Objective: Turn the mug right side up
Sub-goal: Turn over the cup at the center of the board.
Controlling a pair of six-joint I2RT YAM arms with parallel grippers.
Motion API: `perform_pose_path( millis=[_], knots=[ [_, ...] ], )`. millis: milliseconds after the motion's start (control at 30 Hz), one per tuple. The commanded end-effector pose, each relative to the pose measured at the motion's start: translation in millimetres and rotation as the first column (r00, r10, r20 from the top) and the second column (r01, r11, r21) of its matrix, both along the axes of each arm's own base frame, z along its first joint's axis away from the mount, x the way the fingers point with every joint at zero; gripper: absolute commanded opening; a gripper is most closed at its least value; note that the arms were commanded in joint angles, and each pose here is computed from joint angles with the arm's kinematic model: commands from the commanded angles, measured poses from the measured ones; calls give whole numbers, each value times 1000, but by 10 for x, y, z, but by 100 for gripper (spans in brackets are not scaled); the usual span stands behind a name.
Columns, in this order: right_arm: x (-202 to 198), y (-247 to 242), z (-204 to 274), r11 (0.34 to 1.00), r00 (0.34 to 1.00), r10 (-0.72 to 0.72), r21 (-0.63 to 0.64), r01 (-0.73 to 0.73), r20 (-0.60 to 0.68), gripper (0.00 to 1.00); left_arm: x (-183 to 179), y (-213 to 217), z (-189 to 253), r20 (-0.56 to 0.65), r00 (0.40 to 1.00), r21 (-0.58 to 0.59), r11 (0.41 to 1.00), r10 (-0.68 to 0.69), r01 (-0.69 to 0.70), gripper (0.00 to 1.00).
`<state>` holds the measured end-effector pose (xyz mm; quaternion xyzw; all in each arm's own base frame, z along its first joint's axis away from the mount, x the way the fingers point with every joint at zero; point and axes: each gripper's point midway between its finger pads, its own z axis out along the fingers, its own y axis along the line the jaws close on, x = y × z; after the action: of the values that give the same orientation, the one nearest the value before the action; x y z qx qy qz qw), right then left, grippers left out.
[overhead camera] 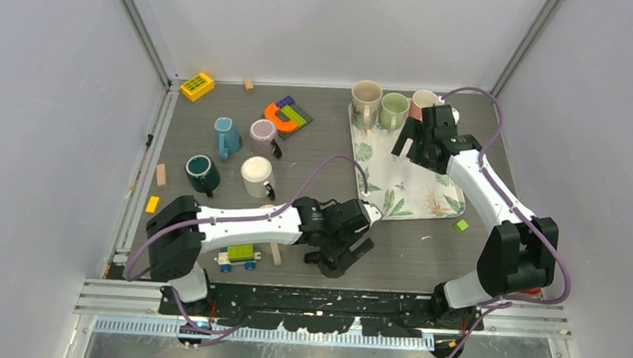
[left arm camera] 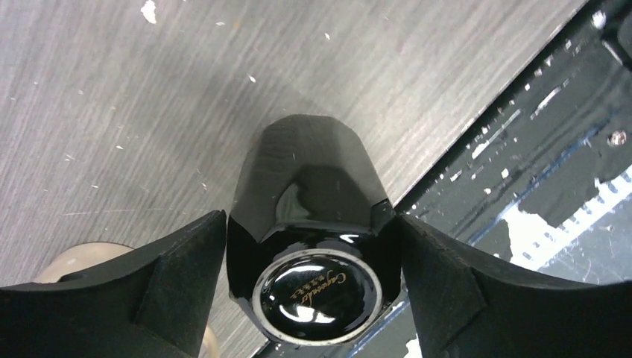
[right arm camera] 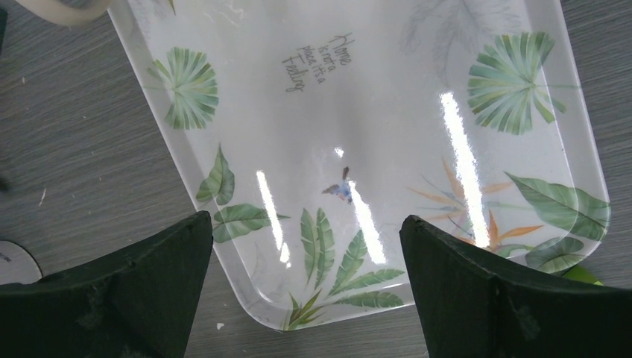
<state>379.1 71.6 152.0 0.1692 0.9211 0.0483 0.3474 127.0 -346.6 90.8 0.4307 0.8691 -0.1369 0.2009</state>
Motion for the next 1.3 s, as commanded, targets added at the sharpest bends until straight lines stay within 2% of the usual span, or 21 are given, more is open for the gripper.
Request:
perform_pose_path(
  millis=[0, 100, 233, 367, 500, 600, 733, 867, 1267],
  knots=[
    [49, 8, 292, 1000, 995, 2, 25, -4, 95, 100, 369, -85, 137, 52, 987, -64, 987, 151, -147, 80],
    [51, 22, 319, 999, 995, 2, 33, -6, 102, 100, 568, -42, 149, 71, 967, -65, 969, 244, -239, 70],
    [51, 29, 348, 999, 994, 2, 42, -7, 108, 100, 951, -10, 202, 87, 909, -99, 912, 407, -398, 65],
    [49, 49, 350, 999, 994, 6, 49, -12, 109, 100, 1411, -24, 273, 85, 839, -131, 841, 537, -525, 65],
    [36, 99, 345, 997, 994, 24, 71, -31, 105, 100, 1819, -98, 272, 50, 792, -160, 788, 608, -595, 68],
    [21, 125, 351, 996, 994, 37, 81, -45, 102, 100, 2010, -146, 160, 22, 778, -149, 771, 628, -619, 77],
    [7, 154, 361, 994, 993, 48, 93, -57, 106, 100, 2149, -207, 144, 9, 774, -154, 766, 633, -625, 88],
    [17, 185, 361, 992, 993, 58, 105, -69, 107, 100, 2203, -269, 242, 15, 796, -176, 785, 606, -594, 99],
    [13, 194, 328, 992, 992, 63, 106, -74, 106, 100, 1991, -119, 309, 41, 882, -115, 879, 469, -462, 100]
  ],
)
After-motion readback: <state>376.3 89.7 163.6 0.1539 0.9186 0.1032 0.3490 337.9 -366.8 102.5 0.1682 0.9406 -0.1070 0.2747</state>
